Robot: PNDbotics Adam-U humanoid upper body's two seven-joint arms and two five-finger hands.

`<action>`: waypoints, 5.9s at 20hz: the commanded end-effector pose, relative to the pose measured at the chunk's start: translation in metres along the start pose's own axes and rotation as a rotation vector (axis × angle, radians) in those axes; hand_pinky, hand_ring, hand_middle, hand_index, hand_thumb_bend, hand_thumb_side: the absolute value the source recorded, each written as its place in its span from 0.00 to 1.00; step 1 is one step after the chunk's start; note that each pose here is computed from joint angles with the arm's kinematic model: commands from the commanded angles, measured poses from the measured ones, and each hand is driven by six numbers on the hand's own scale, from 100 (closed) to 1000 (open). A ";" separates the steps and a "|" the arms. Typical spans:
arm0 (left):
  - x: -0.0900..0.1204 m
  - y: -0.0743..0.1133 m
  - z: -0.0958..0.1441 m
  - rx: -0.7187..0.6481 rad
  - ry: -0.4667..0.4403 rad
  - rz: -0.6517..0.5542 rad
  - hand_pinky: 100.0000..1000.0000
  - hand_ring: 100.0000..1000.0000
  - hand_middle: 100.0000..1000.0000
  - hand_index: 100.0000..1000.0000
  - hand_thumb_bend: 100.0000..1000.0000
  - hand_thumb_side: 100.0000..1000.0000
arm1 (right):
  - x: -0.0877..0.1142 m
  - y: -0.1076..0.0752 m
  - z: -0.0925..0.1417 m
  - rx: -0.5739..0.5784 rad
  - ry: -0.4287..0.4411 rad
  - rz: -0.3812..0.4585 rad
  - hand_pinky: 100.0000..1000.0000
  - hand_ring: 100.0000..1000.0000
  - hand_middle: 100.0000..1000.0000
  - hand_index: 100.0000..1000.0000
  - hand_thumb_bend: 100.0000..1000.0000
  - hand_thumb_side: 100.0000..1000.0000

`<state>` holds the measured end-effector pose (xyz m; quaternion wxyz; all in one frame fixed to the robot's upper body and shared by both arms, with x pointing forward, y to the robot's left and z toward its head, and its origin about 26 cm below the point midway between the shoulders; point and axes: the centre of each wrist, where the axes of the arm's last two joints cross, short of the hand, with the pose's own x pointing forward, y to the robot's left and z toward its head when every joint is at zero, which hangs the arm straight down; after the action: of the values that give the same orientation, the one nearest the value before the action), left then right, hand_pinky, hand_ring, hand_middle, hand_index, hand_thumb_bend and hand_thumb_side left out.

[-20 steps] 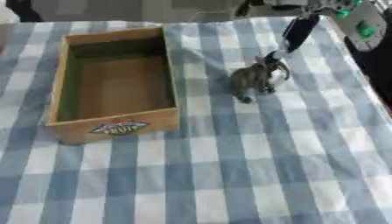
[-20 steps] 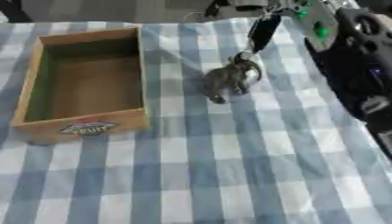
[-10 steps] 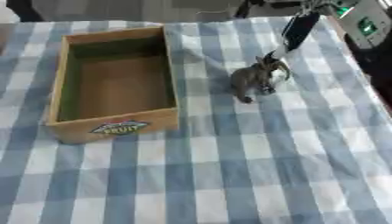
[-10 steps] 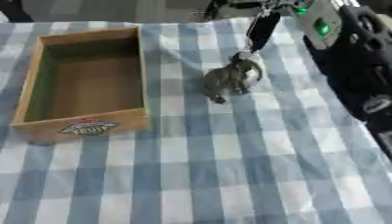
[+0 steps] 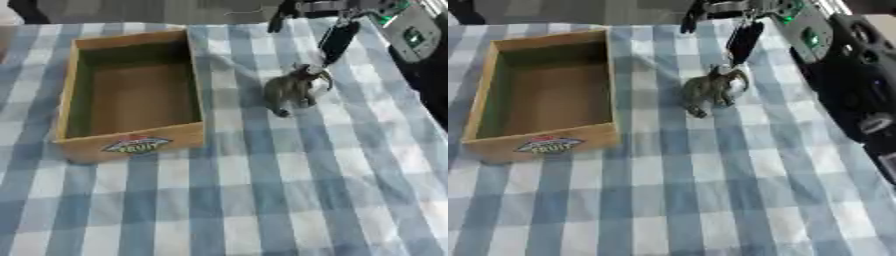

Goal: Pick up objects on the table and place them in the box.

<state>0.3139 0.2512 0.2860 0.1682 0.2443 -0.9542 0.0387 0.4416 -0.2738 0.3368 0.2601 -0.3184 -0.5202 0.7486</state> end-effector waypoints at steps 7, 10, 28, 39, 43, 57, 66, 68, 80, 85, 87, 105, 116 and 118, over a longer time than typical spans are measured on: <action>0.007 0.003 -0.009 0.009 -0.041 0.004 0.86 0.87 0.87 0.88 0.00 0.67 | 0.000 -0.003 0.001 0.059 -0.045 0.073 0.80 0.89 0.71 0.81 0.55 0.14; 0.007 0.003 -0.009 0.011 -0.043 0.006 0.86 0.87 0.87 0.88 0.00 0.67 | -0.001 0.002 -0.001 0.072 -0.043 0.072 0.80 0.89 0.71 0.81 0.54 0.12; 0.008 0.002 -0.010 0.015 -0.045 0.010 0.86 0.87 0.87 0.88 0.00 0.67 | -0.006 0.021 -0.011 0.109 -0.023 0.084 0.78 0.88 0.68 0.78 0.48 0.05; 0.008 0.002 -0.010 0.018 -0.044 0.012 0.86 0.87 0.88 0.88 0.00 0.67 | -0.011 0.035 -0.017 0.129 0.021 0.096 0.76 0.86 0.65 0.74 0.47 0.03; 0.008 0.002 -0.010 0.017 -0.044 0.013 0.86 0.87 0.88 0.88 0.00 0.67 | -0.011 0.038 -0.019 0.131 0.029 0.103 0.76 0.85 0.64 0.72 0.48 0.03; 0.008 0.003 -0.010 0.020 -0.043 0.010 0.86 0.87 0.88 0.88 0.00 0.66 | -0.009 0.041 -0.024 0.129 0.014 0.101 0.75 0.84 0.60 0.69 0.46 0.04; 0.008 0.002 -0.010 0.017 -0.045 0.012 0.86 0.87 0.88 0.88 0.00 0.66 | -0.006 0.030 -0.023 0.135 0.023 0.094 0.75 0.85 0.61 0.69 0.46 0.04; 0.008 0.002 -0.010 0.017 -0.046 0.012 0.86 0.87 0.88 0.88 0.00 0.66 | -0.006 0.028 -0.023 0.139 0.025 0.097 0.75 0.85 0.61 0.70 0.46 0.04; 0.009 0.002 -0.011 0.016 -0.051 0.016 0.86 0.87 0.88 0.88 0.00 0.65 | -0.008 0.028 -0.024 0.167 0.054 0.131 0.76 0.86 0.64 0.76 0.45 0.00; 0.009 0.001 -0.011 0.016 -0.051 0.017 0.86 0.87 0.87 0.88 0.00 0.65 | -0.010 0.031 -0.025 0.168 0.070 0.137 0.76 0.86 0.62 0.72 0.43 0.00; 0.009 0.001 -0.011 0.016 -0.051 0.017 0.86 0.87 0.87 0.88 0.00 0.65 | -0.011 0.033 -0.026 0.169 0.074 0.139 0.76 0.86 0.61 0.72 0.43 0.00; 0.009 0.002 -0.011 0.019 -0.052 0.016 0.86 0.87 0.87 0.88 0.00 0.65 | -0.011 0.036 -0.026 0.134 0.084 0.117 0.72 0.80 0.49 0.60 0.30 0.00; 0.009 0.002 -0.012 0.020 -0.052 0.016 0.85 0.87 0.87 0.88 0.00 0.65 | -0.011 0.037 -0.025 0.137 0.092 0.114 0.73 0.81 0.54 0.68 0.34 0.00; 0.009 0.002 -0.012 0.020 -0.053 0.015 0.85 0.87 0.87 0.87 0.00 0.65 | -0.011 0.036 -0.024 0.144 0.106 0.125 0.74 0.82 0.54 0.74 0.37 0.00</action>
<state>0.3139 0.2497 0.2897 0.1618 0.2390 -0.9564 0.0437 0.4675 -0.2700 0.2890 0.2619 -0.3536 -0.4407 0.7825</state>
